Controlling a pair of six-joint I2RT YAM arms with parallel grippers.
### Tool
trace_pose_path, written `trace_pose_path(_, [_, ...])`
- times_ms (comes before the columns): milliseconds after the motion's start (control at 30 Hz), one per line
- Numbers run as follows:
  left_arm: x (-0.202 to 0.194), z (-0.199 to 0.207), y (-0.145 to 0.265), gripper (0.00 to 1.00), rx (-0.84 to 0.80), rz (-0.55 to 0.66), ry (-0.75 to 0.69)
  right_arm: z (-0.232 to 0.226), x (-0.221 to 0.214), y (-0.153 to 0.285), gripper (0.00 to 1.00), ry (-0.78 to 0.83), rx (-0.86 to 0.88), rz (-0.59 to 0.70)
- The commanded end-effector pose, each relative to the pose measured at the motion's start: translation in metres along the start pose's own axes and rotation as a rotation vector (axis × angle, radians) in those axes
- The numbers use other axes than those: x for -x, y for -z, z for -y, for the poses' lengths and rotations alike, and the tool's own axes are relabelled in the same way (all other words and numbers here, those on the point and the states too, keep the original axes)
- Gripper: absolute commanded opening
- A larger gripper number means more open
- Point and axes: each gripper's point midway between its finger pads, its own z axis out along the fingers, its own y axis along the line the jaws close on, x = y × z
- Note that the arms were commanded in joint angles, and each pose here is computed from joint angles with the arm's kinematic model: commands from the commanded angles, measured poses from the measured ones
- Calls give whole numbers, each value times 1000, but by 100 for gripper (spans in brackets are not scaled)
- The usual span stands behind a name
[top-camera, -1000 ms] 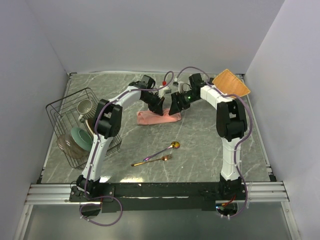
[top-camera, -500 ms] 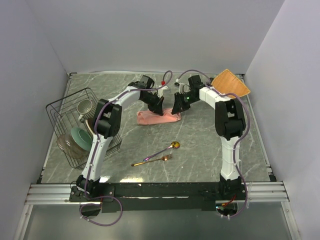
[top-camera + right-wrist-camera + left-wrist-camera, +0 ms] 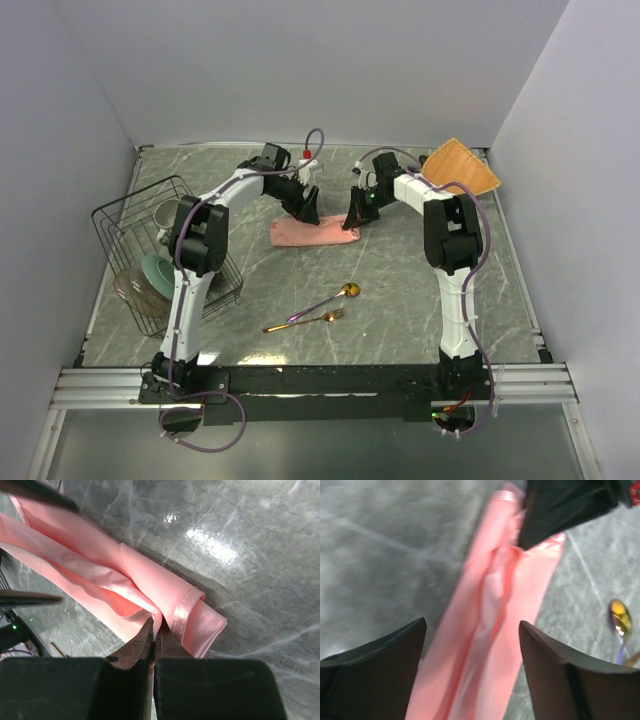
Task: Fold the napkin into a case and place the utensils inside
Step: Fold the 2/3-rectangle-folded napkin at the center of the board, then grasp the top corner of the smaller rectangle folded napkin from the folded napkin.
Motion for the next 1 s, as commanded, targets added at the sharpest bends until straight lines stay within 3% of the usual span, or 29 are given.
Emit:
trace_pose_path(0, [31, -4, 25, 83, 95, 61, -134, 13, 5, -7, 0, -22, -57, 5])
trace_pose_path(133, [19, -14, 9, 86, 125, 0, -185, 11, 7, -7, 0, -30, -41, 1])
trace_pose_path(300, [8, -15, -13, 82, 105, -45, -210, 9, 6, -6, 0, -29, -29, -8])
trace_pose_path(400, [2, -10, -23, 72, 66, -62, -209, 7, 5, -5, 0, -24, -25, -9])
trace_pose_path(433, [-3, -7, -23, 61, 55, -77, -198, 6, 4, -4, 0, -23, -23, -13])
trace_pose_path(600, [-23, 15, -21, 32, -15, -120, -198, 1, 1, 4, 0, -10, -18, -14])
trace_pose_path(967, [-40, 81, -6, 13, -137, -148, -221, -28, -44, 23, 0, -49, 37, -78])
